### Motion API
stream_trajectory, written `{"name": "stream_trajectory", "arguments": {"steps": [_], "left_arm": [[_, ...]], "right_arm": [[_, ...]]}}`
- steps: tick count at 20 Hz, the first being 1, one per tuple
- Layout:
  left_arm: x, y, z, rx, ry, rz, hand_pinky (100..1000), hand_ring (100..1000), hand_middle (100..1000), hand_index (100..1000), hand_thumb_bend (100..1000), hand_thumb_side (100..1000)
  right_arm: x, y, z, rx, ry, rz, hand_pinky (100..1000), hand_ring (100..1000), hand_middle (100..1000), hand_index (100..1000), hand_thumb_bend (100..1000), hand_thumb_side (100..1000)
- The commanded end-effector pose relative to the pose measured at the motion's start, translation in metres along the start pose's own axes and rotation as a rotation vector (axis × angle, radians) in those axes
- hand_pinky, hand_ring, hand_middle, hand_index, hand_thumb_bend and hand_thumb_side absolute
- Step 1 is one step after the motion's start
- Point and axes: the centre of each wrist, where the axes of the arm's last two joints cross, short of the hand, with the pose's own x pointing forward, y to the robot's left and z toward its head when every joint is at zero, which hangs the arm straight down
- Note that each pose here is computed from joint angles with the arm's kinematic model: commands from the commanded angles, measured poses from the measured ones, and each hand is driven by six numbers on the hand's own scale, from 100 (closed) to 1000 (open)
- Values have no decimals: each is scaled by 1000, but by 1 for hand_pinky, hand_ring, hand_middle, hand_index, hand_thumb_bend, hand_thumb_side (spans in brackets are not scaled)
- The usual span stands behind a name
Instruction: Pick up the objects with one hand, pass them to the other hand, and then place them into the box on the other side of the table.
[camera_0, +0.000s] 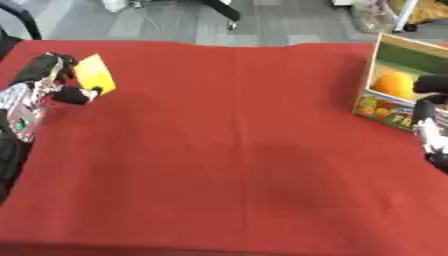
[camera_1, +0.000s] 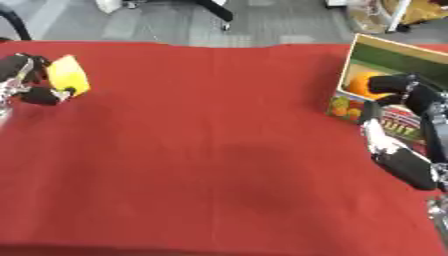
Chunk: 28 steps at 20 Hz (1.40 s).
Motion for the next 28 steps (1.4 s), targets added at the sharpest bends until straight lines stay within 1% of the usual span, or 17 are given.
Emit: {"name": "stream_trajectory", "arguments": {"steps": [1, 3, 5, 6, 7, 9, 10, 14, 17, 19, 20, 23, 25, 28], "left_arm": [[21, 38, 7, 70, -150, 75, 625, 540, 518, 676, 277, 396], [30, 43, 12, 64, -193, 128, 625, 540, 518, 676, 277, 396], [34, 45, 14, 60, -202, 149, 625, 540, 518, 676, 277, 396], [40, 45, 14, 54, -224, 158, 612, 531, 509, 669, 274, 419], [51, 41, 14, 36, -263, 172, 609, 529, 507, 668, 277, 429], [74, 24, 17, -24, -364, 206, 608, 529, 507, 668, 279, 433], [86, 16, 19, -57, -417, 221, 606, 528, 506, 668, 282, 441], [120, -7, 36, -178, -606, 249, 601, 526, 503, 665, 287, 453], [141, -15, 48, -271, -693, 253, 604, 530, 507, 669, 294, 458], [155, -18, 55, -331, -741, 251, 608, 535, 511, 673, 296, 458], [162, -20, 57, -361, -763, 250, 609, 537, 513, 674, 296, 459], [177, -21, 62, -444, -804, 249, 614, 543, 517, 678, 297, 456], [184, -20, 63, -490, -819, 254, 615, 546, 518, 678, 293, 451], [193, -13, 63, -543, -844, 269, 617, 548, 519, 679, 288, 447]], "right_arm": [[8, -8, -10, 28, -75, 32, 642, 715, 666, 773, 189, 471], [9, -8, -13, 40, -94, 37, 642, 715, 666, 773, 189, 471], [9, -8, -13, 43, -98, 38, 642, 715, 666, 773, 189, 471], [10, -7, -15, 56, -112, 44, 648, 709, 662, 791, 217, 467], [12, -7, -19, 83, -141, 55, 649, 707, 660, 796, 228, 467], [20, -1, -30, 143, -219, 58, 650, 706, 659, 798, 234, 464], [24, 2, -36, 172, -262, 58, 651, 702, 653, 806, 262, 451], [37, 12, -53, 276, -405, 56, 646, 682, 618, 825, 316, 450], [43, 16, -59, 335, -484, 48, 636, 666, 603, 836, 353, 458], [46, 17, -63, 369, -533, 45, 627, 652, 589, 848, 421, 461], [48, 18, -66, 385, -555, 48, 623, 646, 584, 855, 468, 445], [53, 20, -71, 433, -611, 64, 614, 631, 568, 874, 571, 426], [56, 22, -74, 467, -642, 77, 611, 625, 562, 883, 637, 436], [60, 25, -78, 509, -679, 97, 606, 618, 553, 892, 712, 467]]}}
